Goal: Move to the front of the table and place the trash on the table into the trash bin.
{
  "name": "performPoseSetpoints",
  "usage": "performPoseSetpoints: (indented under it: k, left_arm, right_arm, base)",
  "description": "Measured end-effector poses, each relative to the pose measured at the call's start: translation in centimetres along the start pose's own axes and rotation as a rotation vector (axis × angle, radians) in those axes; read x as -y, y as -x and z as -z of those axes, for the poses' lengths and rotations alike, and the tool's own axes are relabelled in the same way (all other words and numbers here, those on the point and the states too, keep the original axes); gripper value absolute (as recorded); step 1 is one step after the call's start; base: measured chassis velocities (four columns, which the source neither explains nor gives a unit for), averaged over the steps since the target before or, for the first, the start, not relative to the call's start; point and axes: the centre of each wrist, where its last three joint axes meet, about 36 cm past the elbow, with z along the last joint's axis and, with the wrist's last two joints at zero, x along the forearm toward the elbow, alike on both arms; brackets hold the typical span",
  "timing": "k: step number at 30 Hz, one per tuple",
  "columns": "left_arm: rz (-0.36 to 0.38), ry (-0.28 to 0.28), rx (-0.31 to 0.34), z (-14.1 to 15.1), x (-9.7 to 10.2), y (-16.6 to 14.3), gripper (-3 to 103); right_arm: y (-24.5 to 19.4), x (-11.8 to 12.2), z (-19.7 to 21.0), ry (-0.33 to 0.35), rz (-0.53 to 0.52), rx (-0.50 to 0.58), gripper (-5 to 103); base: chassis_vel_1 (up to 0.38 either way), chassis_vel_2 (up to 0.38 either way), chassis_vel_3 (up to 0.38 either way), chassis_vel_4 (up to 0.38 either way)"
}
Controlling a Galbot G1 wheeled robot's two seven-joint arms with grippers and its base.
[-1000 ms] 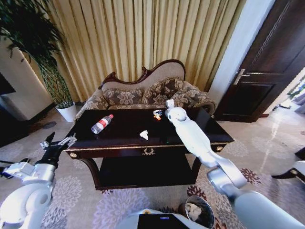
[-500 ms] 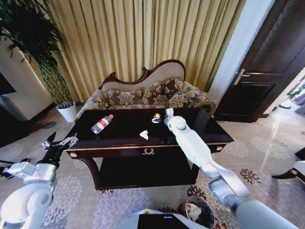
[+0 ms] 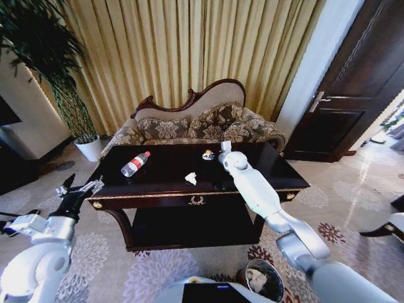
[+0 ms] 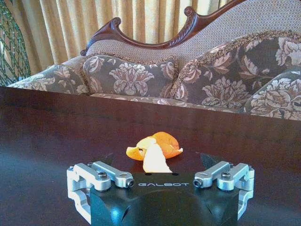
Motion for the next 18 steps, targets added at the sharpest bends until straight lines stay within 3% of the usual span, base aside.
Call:
performPoseSetpoints:
  k: [5,8,10,13,15,18]
  left_arm:
    - [0.001,0.002,-0.001,0.03,-0.05,-0.03,100]
    - [0.005,0.006,-0.001,0.07,-0.29,0.03,100]
    - [0.005,0.007,-0.001,0.10,-0.33,0.06,100]
    - [0.004,0.007,0.000,0.12,-0.36,0.09,100]
    - [0.004,0.007,0.000,0.13,-0.36,0.10,100]
    - [0.004,0.005,0.001,0.11,-0.33,0.11,100]
  right_arm:
    - [0.67,-0.15,-0.09,0.010,-0.001,0.003,102]
    - [0.82,-0.13,-0.12,0.012,-0.002,0.012,97]
    - [0.84,-0.15,-0.15,0.013,-0.002,0.014,93]
    - [0.90,-0.22,-0.31,0.013,-0.001,0.017,77]
    - [0.91,-0.24,-0.39,0.013,-0.001,0.017,77]
    - [0.93,-0.22,-0.59,0.012,-0.002,0.017,61]
  base:
    - [0.000,0.000,0.000,0.000]
    - [0.000,0.000,0.000,0.000]
    - [0.000,0.000,0.000,0.000]
    - [0.000,0.000,0.000,0.000]
    - [0.000,0.000,0.000,0.000]
    - [0.000,0.000,0.000,0.000]
